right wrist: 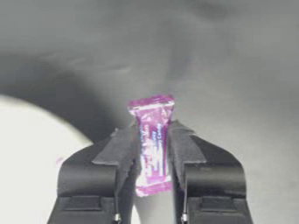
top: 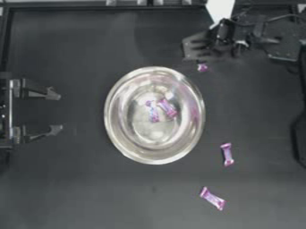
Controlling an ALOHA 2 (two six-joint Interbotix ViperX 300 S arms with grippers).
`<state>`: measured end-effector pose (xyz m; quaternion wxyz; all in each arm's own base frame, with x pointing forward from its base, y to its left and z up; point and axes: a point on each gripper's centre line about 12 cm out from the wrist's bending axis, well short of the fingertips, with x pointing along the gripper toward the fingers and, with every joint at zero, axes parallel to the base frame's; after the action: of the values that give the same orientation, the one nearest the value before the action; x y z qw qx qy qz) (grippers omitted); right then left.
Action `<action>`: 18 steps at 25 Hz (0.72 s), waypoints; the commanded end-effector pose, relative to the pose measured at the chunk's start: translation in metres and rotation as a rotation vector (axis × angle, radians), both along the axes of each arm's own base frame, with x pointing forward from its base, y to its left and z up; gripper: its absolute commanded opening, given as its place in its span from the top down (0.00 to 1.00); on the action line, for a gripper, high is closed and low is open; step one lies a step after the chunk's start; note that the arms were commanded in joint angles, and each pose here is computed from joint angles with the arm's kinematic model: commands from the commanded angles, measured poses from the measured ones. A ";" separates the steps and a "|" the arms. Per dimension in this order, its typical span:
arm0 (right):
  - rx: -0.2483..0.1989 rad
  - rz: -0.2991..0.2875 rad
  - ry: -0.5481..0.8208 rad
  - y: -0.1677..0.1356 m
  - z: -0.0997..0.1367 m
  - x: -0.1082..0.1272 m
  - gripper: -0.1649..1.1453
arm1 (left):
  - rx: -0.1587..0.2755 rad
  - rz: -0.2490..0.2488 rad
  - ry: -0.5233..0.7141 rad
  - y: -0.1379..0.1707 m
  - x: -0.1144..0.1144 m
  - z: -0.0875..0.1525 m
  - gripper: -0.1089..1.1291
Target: Put candies in bowl
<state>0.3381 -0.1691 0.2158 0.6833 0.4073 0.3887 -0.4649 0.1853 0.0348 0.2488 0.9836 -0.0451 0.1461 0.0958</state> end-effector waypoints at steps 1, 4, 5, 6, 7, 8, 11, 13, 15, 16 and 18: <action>-0.055 0.073 -0.106 0.019 0.036 0.015 0.45 | 0.000 0.002 -0.016 0.001 0.003 0.008 0.09; -0.080 0.150 -0.157 0.040 0.047 0.030 0.45 | -0.003 0.003 -0.016 0.001 0.003 0.008 0.10; -0.089 0.179 -0.173 0.048 0.051 0.036 0.45 | -0.003 0.003 -0.018 0.001 0.004 0.008 0.10; -0.094 0.202 -0.181 0.054 0.052 0.039 0.45 | -0.003 0.003 -0.018 0.001 0.004 0.008 0.10; -0.097 0.222 -0.191 0.060 0.052 0.042 0.45 | -0.004 0.003 -0.018 0.001 0.004 0.008 0.10; -0.100 0.240 -0.195 0.065 0.051 0.045 0.45 | -0.004 0.003 -0.016 0.001 0.003 0.008 0.10; -0.111 0.294 -0.219 0.076 0.048 0.052 0.45 | -0.006 0.004 -0.018 0.001 0.004 0.008 0.10; -0.137 0.365 -0.231 0.083 0.045 0.057 0.44 | -0.004 0.003 -0.018 0.001 0.004 0.008 0.10; -0.154 0.434 -0.233 0.088 0.041 0.062 0.43 | -0.006 0.004 -0.018 0.001 0.004 0.008 0.10; -0.151 0.456 -0.233 0.090 0.038 0.064 0.42 | -0.007 0.004 -0.019 0.001 0.004 0.008 0.10; -0.152 0.510 -0.227 0.092 0.032 0.069 0.35 | -0.007 0.004 -0.019 0.001 0.004 0.008 0.10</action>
<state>0.4039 -0.0783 0.2389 0.8364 0.2941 0.3753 -0.2704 0.1853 0.0347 0.2487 0.9833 -0.0489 0.1465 0.0961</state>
